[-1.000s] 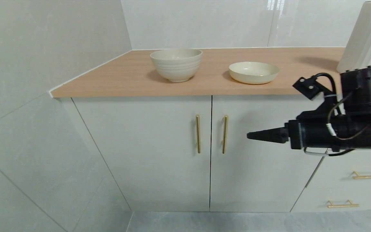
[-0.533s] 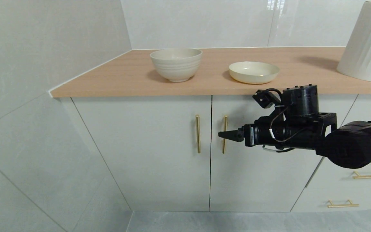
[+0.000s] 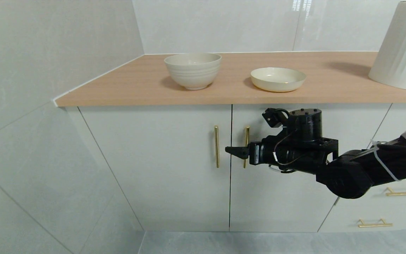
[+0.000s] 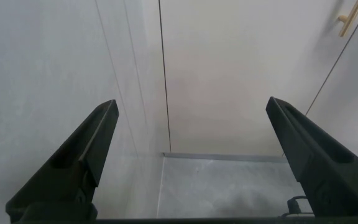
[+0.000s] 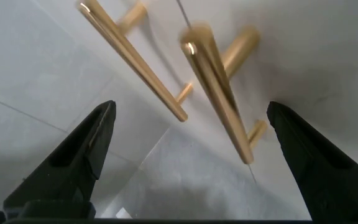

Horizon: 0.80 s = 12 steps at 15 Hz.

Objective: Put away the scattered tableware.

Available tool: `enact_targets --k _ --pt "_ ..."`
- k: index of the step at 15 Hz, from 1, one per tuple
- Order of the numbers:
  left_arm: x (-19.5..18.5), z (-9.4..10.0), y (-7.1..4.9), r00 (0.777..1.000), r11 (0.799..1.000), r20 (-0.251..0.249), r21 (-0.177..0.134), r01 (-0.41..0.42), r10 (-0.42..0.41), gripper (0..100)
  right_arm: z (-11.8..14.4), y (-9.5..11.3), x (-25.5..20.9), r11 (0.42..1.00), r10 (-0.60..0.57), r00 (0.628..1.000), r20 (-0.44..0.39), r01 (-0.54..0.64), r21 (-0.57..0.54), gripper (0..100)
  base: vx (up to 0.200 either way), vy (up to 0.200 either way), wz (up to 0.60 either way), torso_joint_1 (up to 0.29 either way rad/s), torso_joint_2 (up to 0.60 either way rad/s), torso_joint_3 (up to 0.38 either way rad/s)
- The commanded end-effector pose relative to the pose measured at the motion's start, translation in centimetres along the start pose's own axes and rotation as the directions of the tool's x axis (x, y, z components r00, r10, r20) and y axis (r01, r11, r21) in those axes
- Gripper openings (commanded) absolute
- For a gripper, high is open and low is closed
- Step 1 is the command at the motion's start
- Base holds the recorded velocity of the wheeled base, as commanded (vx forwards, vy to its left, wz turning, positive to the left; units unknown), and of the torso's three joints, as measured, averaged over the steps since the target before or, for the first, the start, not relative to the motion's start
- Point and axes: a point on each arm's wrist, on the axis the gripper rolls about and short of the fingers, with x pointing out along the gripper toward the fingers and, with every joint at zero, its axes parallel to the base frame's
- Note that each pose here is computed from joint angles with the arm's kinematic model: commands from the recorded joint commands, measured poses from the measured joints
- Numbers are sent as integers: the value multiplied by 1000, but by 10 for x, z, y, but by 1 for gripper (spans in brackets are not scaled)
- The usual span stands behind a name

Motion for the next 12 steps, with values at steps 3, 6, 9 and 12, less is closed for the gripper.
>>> enact_targets --k 3,6,9,12 --pt "0 0 0 1000 1000 -2 0 0 0 100 -11 -3 12 1000 4 1000 -7 -4 0 100 0 0 0 0 0 0" --pt "0 0 0 1000 1000 -2 0 -1 1 100 -14 4 12 1000 28 1000 2 -28 12 100 0 0 0 0 0 0" --pt "0 0 0 1000 1000 -3 0 0 0 100 -16 18 -9 990 133 991 -31 -131 57 100 0 0 0 0 0 0" --pt "0 0 0 1000 1000 -3 0 0 0 100 -20 27 -31 970 237 969 -74 -233 64 100 0 0 0 0 0 0"
